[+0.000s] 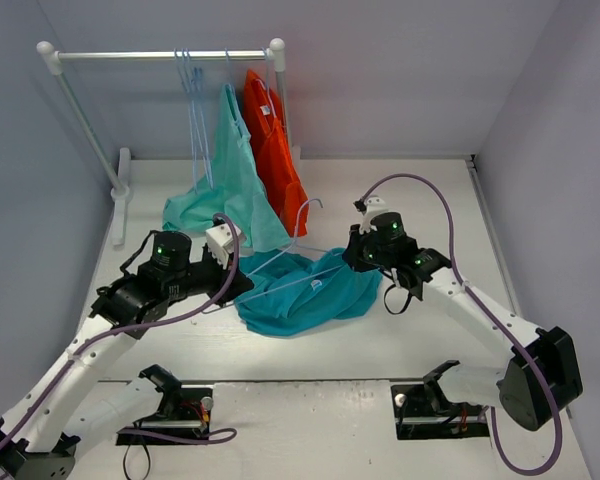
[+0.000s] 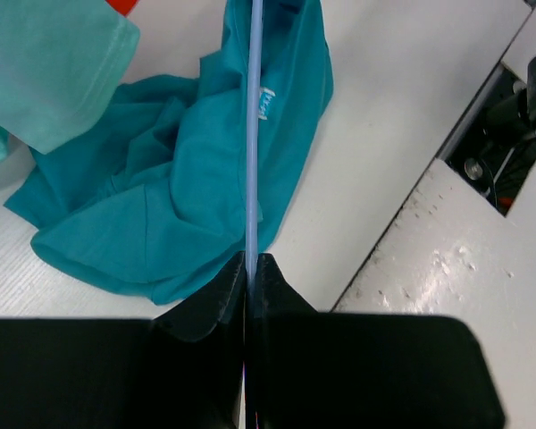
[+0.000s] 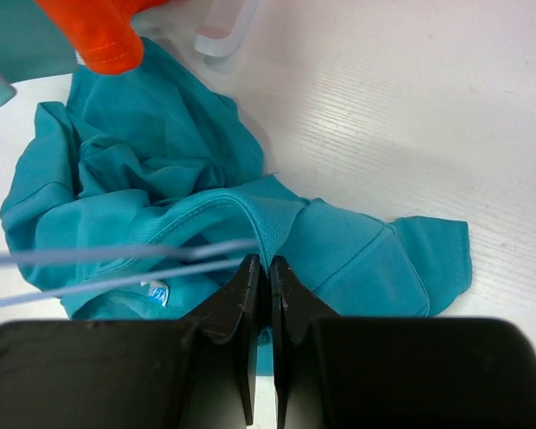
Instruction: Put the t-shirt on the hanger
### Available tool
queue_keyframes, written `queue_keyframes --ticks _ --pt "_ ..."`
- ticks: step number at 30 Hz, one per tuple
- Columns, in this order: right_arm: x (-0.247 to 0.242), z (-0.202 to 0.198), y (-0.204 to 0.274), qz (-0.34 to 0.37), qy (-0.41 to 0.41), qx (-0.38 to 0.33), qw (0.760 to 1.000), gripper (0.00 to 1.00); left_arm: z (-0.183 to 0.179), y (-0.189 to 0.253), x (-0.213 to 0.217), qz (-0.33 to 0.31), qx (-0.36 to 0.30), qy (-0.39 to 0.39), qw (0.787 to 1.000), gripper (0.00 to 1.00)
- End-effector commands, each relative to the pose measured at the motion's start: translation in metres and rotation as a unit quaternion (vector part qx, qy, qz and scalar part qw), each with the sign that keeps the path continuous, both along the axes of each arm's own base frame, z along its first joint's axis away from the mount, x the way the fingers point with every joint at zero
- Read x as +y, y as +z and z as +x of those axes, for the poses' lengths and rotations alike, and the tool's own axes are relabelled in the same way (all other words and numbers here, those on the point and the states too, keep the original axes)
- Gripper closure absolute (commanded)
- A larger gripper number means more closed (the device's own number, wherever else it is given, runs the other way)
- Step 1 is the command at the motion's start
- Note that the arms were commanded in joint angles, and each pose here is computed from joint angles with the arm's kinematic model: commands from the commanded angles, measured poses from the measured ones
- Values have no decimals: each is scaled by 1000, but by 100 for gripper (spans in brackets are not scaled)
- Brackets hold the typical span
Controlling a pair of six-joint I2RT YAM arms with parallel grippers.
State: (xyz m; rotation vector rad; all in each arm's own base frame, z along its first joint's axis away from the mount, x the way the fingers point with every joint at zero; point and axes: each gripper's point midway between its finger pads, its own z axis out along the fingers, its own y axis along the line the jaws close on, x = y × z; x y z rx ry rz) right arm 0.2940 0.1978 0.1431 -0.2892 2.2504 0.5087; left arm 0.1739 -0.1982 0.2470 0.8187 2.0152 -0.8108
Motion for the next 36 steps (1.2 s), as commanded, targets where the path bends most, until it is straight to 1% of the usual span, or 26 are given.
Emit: queue_keyframes --ticks 1,4,5,8,12,15,20,22,28,32,36 --pt "15 7 51 37 25 -65 997 100 26 41 -20 -75 -74 25 994 100" --pt "17 5 66 46 33 -83 995 100 25 40 -39 -97 -77 0 992 100" --pt "19 5 68 46 38 -86 995 100 25 35 -40 -95 -70 -1 993 100" --pt "23 3 93 52 55 -120 990 100 18 39 -62 -120 -78 -38 989 100" --pt "21 2 121 52 68 -162 983 100 15 44 -77 -148 -85 -60 983 100" --pt "22 0 146 54 85 -198 975 100 18 59 -83 -181 -101 -65 976 100" --pt "20 -4 168 39 108 -229 967 100 17 77 -88 -198 -114 -77 970 100" --pt "20 -3 185 37 113 -250 961 100 15 91 -88 -210 -126 -82 966 100" --pt "27 -1 228 57 122 -283 950 100 13 131 -90 -246 -170 -89 950 100" --pt "31 -1 254 70 128 -303 942 99 14 145 -98 -262 -191 -95 941 100" --pt "30 -1 280 67 133 -334 931 98 18 160 -106 -276 -207 -101 933 100"
